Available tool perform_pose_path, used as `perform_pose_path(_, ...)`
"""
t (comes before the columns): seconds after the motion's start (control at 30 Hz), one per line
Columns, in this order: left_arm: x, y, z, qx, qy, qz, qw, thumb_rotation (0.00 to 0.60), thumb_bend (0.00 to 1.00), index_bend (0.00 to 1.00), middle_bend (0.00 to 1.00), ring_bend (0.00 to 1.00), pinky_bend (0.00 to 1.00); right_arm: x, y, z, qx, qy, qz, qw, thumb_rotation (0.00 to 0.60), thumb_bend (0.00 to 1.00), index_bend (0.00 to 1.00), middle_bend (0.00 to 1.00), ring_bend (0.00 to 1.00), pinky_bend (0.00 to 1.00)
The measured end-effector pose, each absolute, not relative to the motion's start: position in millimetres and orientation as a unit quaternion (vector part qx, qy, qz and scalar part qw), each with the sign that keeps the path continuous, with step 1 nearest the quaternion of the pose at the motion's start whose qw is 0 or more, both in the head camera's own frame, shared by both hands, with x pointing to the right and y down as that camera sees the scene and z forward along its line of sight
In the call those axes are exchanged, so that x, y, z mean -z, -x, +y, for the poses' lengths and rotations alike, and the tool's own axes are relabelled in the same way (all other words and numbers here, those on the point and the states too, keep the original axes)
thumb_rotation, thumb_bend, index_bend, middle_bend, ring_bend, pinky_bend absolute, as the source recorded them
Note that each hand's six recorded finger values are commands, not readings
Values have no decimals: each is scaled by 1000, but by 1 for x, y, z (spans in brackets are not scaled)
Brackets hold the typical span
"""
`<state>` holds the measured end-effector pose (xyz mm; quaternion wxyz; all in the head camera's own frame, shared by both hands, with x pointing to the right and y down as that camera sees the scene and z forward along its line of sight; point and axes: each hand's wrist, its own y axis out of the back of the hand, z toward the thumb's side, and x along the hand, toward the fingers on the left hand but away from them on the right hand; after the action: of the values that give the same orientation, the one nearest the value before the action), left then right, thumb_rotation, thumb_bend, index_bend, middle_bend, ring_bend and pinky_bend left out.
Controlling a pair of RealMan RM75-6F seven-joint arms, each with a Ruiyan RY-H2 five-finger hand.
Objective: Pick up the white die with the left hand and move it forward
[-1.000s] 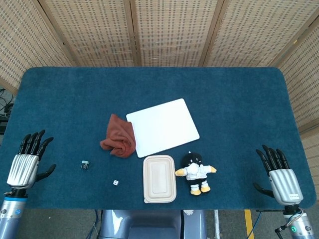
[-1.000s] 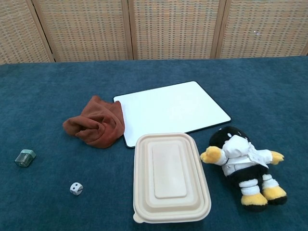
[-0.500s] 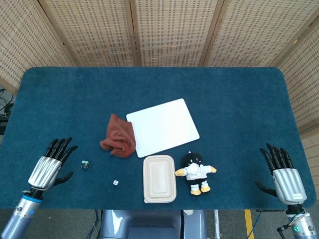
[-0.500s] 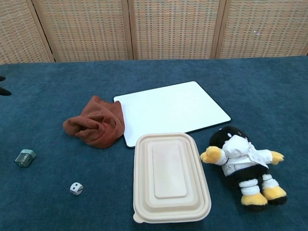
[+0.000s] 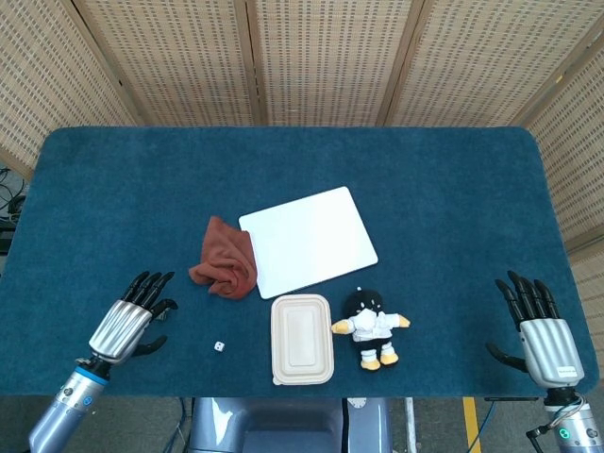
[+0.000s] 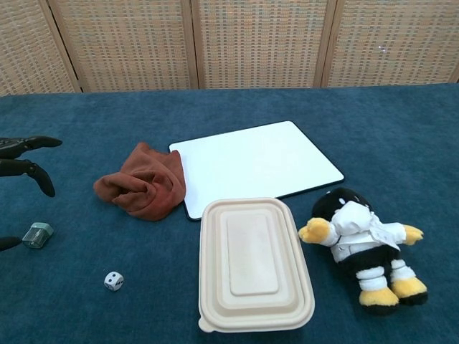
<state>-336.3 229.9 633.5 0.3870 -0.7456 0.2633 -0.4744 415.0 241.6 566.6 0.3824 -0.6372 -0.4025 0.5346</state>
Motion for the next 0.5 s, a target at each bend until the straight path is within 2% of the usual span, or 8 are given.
perform_pose_path(0.5,-645,299,232,470,764,209,389,600,261,364,0,0,0,-562,-419,240,-532,634,-412,382,600,208,0,0,0,0)
